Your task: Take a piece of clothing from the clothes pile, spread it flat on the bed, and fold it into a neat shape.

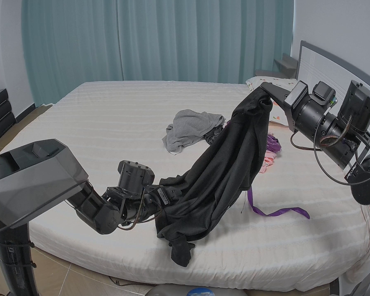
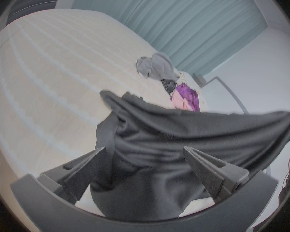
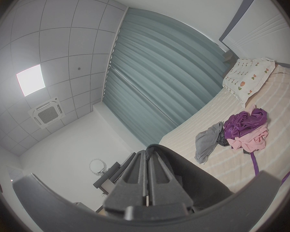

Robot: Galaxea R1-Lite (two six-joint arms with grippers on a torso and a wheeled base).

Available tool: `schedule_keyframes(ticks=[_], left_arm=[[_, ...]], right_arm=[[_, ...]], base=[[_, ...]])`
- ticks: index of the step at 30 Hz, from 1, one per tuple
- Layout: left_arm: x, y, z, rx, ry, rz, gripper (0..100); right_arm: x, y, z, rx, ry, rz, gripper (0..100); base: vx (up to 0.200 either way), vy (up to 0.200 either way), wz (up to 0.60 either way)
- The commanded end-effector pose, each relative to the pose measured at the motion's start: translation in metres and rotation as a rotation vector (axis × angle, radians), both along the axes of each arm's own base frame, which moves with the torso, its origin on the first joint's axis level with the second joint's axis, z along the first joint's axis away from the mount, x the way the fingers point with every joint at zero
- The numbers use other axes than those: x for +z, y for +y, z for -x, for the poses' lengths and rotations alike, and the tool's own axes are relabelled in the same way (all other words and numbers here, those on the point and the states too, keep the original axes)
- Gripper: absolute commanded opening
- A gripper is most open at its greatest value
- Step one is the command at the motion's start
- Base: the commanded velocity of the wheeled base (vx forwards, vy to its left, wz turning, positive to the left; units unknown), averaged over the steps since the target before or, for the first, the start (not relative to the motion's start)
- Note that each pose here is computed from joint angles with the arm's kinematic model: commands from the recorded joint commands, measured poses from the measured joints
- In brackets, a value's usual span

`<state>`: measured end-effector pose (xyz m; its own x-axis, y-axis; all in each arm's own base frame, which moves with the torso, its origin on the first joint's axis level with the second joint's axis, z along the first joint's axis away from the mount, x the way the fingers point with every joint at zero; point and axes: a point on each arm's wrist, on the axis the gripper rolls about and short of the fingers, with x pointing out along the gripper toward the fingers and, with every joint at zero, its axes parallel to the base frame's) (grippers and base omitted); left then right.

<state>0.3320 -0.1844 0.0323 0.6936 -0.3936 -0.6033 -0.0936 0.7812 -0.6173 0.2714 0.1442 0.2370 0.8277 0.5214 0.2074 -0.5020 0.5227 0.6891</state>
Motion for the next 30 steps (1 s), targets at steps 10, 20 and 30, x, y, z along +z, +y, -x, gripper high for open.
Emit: schedule_keyframes(ticks=[10,20,30], left_arm=[[-0.017,0.004,-0.071,0.103,-0.034,0.002,100],[-0.044,-0.007,-0.100,0.133,-0.003,-0.037,100],[-0.052,-0.017,-0.125,0.145,0.014,-0.047,0]], right_arm=[[0.001,0.005,0.031,0.100,-0.002,0.008,0],[0.012,0.003,0.039,0.124,-0.045,-0.012,0],[0.011,0.005,0.043,0.144,-0.042,-0.011,0]], base=[[0.000,0.000,0.00],[0.000,0.000,0.00],[0.000,0.000,0.00]])
